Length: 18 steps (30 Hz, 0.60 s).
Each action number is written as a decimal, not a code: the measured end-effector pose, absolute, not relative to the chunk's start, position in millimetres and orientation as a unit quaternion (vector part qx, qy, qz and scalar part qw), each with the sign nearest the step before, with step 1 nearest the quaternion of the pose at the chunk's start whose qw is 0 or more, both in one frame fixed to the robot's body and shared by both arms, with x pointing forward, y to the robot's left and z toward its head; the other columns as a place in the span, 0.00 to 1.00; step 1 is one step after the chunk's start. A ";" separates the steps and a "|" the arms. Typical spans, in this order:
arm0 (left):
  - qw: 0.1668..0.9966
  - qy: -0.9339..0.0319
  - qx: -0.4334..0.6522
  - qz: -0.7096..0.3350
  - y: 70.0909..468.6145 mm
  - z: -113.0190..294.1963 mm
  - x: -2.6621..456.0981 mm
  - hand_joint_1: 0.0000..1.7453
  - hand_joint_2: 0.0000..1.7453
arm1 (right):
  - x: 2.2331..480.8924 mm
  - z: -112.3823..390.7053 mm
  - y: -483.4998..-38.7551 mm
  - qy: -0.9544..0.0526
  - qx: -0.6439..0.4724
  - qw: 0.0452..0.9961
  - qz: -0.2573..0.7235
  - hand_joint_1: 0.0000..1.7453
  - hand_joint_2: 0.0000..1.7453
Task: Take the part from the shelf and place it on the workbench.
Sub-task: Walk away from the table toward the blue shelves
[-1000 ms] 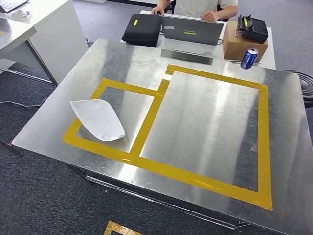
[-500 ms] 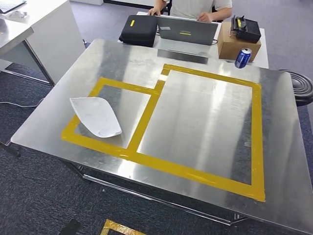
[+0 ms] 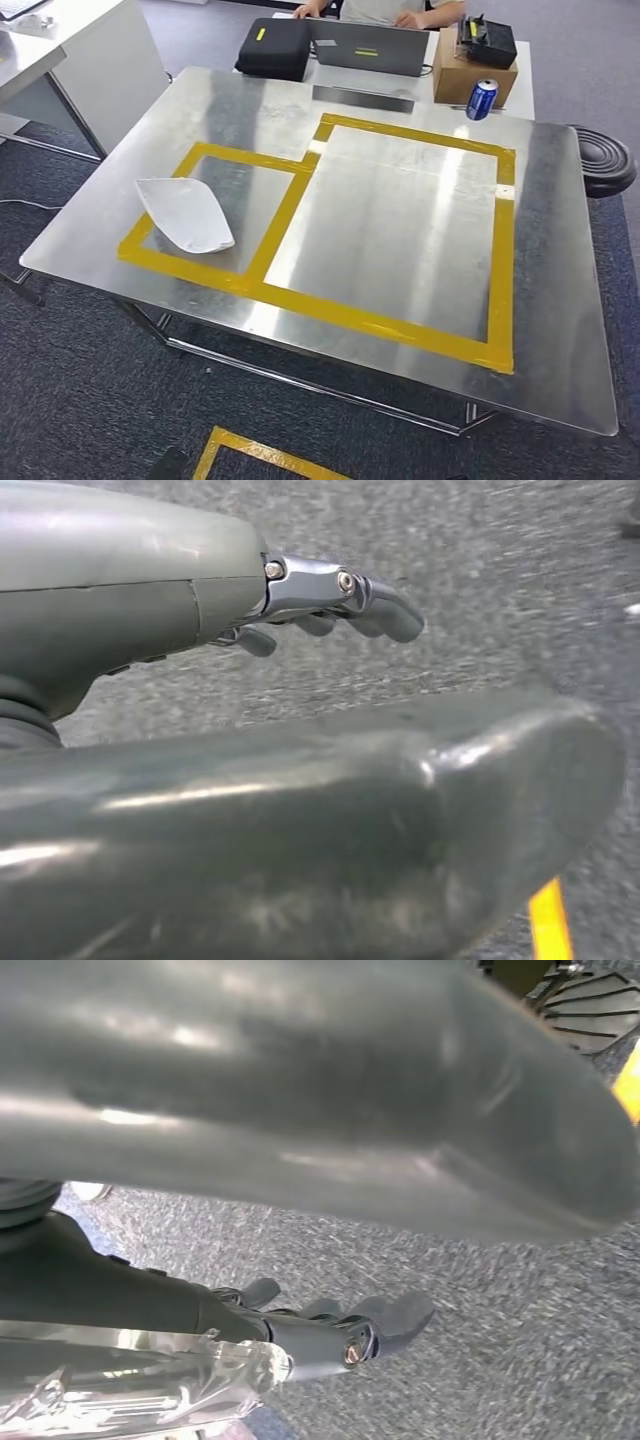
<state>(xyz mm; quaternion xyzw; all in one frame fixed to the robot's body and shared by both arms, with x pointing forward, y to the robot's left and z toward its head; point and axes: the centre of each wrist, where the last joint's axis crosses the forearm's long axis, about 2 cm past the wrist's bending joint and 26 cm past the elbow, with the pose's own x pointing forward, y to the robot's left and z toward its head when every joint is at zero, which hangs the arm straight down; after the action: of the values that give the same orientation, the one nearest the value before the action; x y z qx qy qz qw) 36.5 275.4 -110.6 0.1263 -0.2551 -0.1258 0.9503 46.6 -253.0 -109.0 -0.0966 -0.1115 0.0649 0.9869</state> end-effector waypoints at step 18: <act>0.965 -0.230 0.038 -0.118 261.3 -111.0 37.8 0.00 0.00 | 48.4 -109.0 -250.1 -0.126 -0.059 0.986 0.087 0.00 0.00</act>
<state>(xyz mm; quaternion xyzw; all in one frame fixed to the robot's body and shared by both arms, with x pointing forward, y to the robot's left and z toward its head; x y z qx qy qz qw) 37.8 261.3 -111.0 0.0378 -0.2297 -0.1180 0.9653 48.4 -250.1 -109.0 -0.0589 -0.1265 0.0868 0.9864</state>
